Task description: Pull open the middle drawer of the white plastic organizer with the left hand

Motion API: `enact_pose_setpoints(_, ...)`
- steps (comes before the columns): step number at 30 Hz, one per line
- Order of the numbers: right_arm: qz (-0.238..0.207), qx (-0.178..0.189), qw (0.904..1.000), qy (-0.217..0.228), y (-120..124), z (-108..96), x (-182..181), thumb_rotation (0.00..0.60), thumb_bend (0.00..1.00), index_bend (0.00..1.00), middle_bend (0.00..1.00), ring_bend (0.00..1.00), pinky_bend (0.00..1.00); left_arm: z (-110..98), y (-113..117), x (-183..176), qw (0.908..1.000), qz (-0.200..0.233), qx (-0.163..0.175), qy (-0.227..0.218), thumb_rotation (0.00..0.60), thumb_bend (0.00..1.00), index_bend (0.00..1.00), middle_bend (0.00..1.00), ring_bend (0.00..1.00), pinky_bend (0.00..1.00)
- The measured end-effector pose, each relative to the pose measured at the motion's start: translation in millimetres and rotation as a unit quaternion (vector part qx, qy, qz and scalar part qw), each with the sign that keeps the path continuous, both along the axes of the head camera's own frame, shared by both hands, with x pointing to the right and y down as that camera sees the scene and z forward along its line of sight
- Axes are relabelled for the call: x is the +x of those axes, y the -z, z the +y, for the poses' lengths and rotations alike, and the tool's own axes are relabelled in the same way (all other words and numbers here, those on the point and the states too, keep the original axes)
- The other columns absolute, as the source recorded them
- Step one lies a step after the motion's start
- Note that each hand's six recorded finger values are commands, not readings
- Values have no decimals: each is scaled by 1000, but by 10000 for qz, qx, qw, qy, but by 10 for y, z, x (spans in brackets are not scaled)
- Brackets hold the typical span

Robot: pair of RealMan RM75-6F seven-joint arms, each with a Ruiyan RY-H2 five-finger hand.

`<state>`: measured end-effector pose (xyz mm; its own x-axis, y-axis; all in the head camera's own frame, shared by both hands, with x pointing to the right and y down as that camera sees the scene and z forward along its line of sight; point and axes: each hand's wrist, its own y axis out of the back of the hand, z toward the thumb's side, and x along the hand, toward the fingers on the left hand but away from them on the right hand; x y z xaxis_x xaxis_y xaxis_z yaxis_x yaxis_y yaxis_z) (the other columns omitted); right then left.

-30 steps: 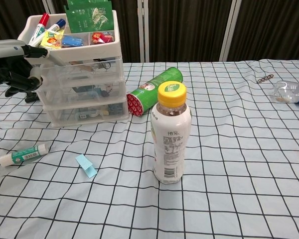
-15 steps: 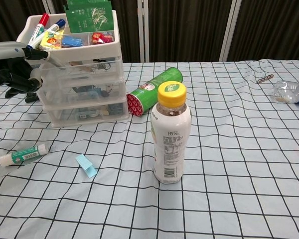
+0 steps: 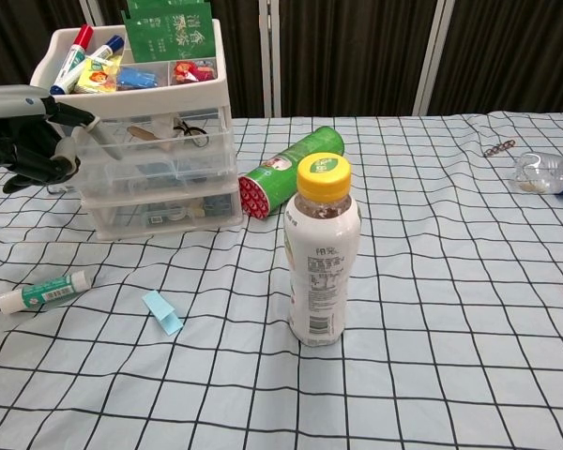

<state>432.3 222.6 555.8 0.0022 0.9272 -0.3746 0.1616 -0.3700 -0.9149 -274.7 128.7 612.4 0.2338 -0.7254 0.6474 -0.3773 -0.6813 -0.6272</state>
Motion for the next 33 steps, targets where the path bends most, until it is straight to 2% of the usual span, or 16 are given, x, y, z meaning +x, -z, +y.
enact_pose_setpoints(13, 14, -21, 10000, -14, -12, 5, 3, 600, 82, 0, 0, 0, 0, 222, 114, -20, 9994, 8, -188, -289, 600, 997, 338, 832, 809, 746)
enact_pose_setpoints(33, 0, -16, 10000, -16, -8, 3, 4, 600, 83, 0, 0, 0, 0, 412, 270, 51, 9982, 154, -146, -557, 600, 996, 334, 832, 809, 746)
